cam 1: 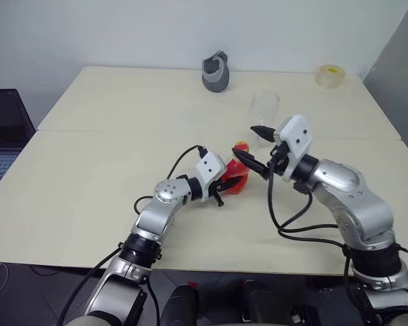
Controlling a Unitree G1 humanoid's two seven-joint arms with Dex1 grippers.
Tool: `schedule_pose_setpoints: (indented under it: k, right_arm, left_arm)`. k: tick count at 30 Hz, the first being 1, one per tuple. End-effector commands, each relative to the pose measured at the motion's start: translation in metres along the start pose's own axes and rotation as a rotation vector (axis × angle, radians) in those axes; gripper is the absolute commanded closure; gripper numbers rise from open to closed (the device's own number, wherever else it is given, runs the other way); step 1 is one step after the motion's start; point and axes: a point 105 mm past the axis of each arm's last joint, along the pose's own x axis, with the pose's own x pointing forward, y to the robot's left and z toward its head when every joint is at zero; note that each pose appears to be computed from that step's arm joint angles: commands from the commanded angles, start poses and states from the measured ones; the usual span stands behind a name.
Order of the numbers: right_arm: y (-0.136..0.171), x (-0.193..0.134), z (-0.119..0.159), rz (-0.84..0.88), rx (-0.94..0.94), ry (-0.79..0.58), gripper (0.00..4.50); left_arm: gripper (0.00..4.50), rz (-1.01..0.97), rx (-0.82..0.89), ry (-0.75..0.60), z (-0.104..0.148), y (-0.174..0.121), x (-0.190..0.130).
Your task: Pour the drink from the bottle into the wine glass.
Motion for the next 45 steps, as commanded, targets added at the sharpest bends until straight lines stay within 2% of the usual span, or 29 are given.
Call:
schedule_pose_setpoints:
  k: [1, 8, 16, 30, 33, 38, 39, 45]
  right_arm:
    - [-0.015, -0.02, 0.004, -0.035, -0.001, 0.006, 0.82]
    - [-0.009, -0.031, 0.005, 0.046, 0.029, 0.024, 0.82]
    - [0.017, -0.008, 0.02, 0.12, 0.098, -0.045, 0.82]
    - [0.012, 0.017, 0.014, 0.1, 0.08, -0.031, 0.82]
    - [0.013, 0.018, 0.014, 0.109, 0.085, -0.032, 1.39]
    - [0.015, 0.019, 0.016, 0.119, 0.085, -0.044, 3.16]
    - [0.015, 0.019, 0.017, 0.121, 0.086, -0.047, 3.28]
    - [0.016, 0.017, 0.019, 0.133, 0.103, -0.069, 3.28]
  left_arm:
    - [3.81, 0.008, 0.049, -0.069, 0.02, 0.003, -0.002]
    - [3.81, 0.007, 0.05, -0.068, 0.019, 0.003, -0.002]
    - [3.81, 0.003, 0.05, -0.068, 0.02, 0.003, -0.002]
    - [3.81, 0.006, 0.055, -0.068, 0.021, 0.004, -0.002]
    - [3.81, 0.009, 0.056, -0.067, 0.021, 0.005, -0.002]
    - [3.81, 0.012, 0.057, -0.068, 0.021, 0.005, -0.002]
    - [3.81, 0.013, 0.057, -0.068, 0.021, 0.006, -0.002]
    - [3.81, 0.016, 0.059, -0.07, 0.021, 0.006, -0.002]
